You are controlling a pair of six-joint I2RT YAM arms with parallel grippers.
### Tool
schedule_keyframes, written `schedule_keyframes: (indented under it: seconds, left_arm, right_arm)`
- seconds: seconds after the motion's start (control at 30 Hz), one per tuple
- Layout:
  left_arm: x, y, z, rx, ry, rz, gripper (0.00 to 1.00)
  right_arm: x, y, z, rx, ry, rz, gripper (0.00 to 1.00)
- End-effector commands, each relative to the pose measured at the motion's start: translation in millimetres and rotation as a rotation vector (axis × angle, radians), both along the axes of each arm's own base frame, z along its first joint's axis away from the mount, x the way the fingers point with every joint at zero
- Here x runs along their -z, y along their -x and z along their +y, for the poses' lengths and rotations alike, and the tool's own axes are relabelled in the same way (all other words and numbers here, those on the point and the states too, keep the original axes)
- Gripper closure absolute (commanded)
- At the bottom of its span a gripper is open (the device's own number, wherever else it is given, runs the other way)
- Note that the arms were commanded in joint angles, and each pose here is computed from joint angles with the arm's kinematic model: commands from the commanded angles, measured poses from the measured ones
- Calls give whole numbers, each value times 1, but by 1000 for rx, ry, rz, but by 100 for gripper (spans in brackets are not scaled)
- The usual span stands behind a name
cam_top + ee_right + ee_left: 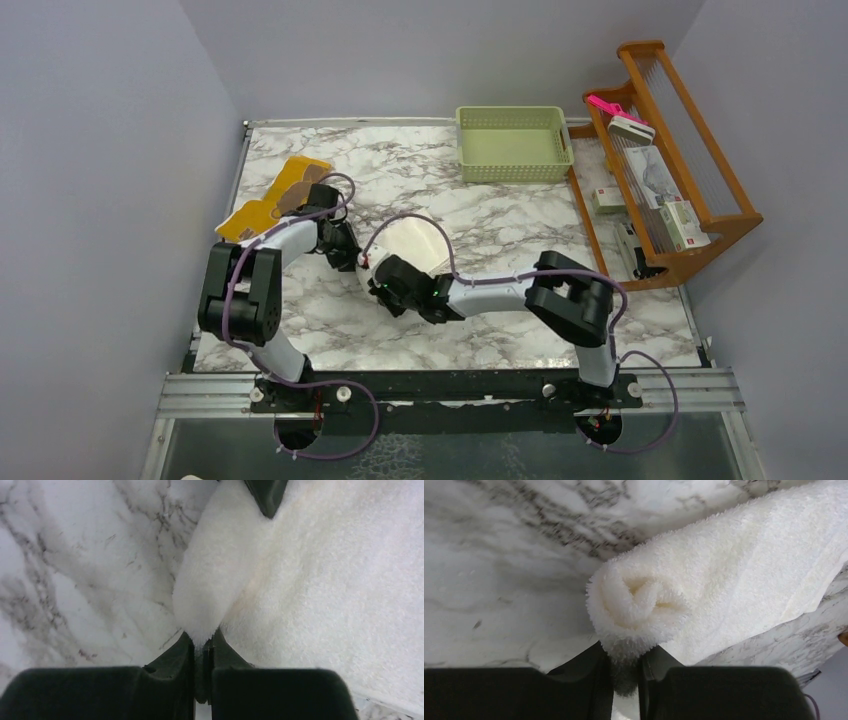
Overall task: Roll the towels
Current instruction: Roll the towel at the center of the board.
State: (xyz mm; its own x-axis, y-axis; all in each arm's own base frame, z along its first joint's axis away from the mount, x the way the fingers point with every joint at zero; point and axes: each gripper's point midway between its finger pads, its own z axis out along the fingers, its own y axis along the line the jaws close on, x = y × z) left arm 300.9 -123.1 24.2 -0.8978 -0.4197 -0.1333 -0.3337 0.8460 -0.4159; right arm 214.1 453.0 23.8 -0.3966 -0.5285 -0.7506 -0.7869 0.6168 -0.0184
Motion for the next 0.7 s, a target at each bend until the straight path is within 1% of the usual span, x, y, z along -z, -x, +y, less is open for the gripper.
schedule_keyframes:
  seconds: [0.0, 0.03, 0.07, 0.13, 0.3, 0.5, 0.67]
  left_arm:
    - [-19, -5, 42, -77, -71, -88, 59]
    - [-28, -8, 46, -92, -60, -115, 50]
    - [-34, -9, 49, -101, -50, -131, 45]
    - [-44, -8, 49, -98, -33, -149, 41]
    - [-55, 12, 41, -97, 21, -170, 41]
    - [-73, 41, 25, -97, 119, -217, 41]
    - [-74, 65, 13, -87, 166, -188, 41]
  right_arm:
    - [-20, 58, 8, -214, -243, 263, 99]
    - [-25, 65, 6, -232, -284, 313, 99]
    - [-29, 68, 2, -240, -316, 356, 99]
    - [-36, 76, -3, -262, -373, 443, 99]
    - [-55, 75, -20, -239, -533, 633, 99]
    - [-57, 65, -28, -194, -590, 810, 99]
    - [-55, 58, -36, -149, -658, 922, 99]
